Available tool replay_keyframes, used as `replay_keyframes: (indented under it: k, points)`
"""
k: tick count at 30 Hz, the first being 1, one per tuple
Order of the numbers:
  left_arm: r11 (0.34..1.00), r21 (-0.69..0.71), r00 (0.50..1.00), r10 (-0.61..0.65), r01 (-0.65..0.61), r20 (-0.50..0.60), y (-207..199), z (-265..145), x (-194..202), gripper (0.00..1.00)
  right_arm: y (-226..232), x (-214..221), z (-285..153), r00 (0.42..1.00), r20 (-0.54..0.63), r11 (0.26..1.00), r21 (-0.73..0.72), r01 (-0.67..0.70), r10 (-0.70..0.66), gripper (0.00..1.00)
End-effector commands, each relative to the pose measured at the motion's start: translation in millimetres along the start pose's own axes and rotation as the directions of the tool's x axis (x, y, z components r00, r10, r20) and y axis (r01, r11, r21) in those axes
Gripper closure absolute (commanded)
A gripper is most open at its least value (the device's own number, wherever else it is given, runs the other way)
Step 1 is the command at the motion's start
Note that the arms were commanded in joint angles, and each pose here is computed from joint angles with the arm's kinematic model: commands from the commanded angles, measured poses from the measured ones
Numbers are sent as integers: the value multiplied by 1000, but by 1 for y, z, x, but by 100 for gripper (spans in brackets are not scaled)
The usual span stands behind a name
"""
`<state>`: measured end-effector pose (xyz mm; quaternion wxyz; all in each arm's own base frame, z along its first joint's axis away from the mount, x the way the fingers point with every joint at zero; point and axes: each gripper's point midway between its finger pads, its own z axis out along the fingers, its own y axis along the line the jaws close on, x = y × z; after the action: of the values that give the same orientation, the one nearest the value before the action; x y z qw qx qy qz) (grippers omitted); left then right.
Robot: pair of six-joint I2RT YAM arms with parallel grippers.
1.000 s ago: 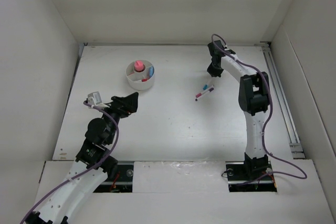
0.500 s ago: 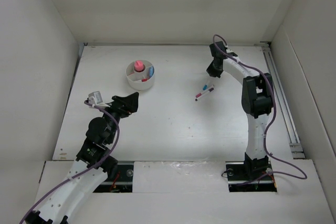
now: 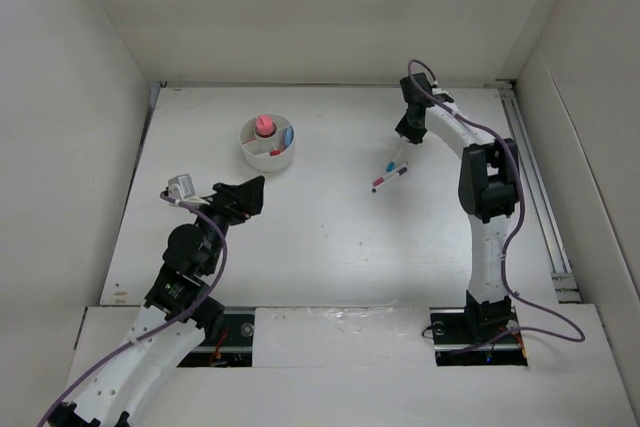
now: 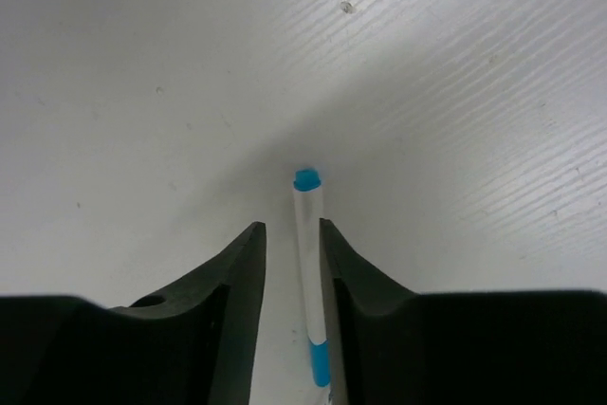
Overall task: Sort the stationery into containers
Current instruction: Pick up the pen from the center of the board.
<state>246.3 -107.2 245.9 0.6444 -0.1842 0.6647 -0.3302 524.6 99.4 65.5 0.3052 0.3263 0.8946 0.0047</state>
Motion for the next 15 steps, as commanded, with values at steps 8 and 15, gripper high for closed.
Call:
replay_keyframes:
  k: [8,15]
  points:
    - [998,54,999,-34,32,35,-14,-5,-13,0,-5,30,9,998,-50,995,80,51,-47,52]
    - [997,73,998,-43,39,55,-18,-9,-20,0,7,49,6,994,-78,994,68,83,-78,75]
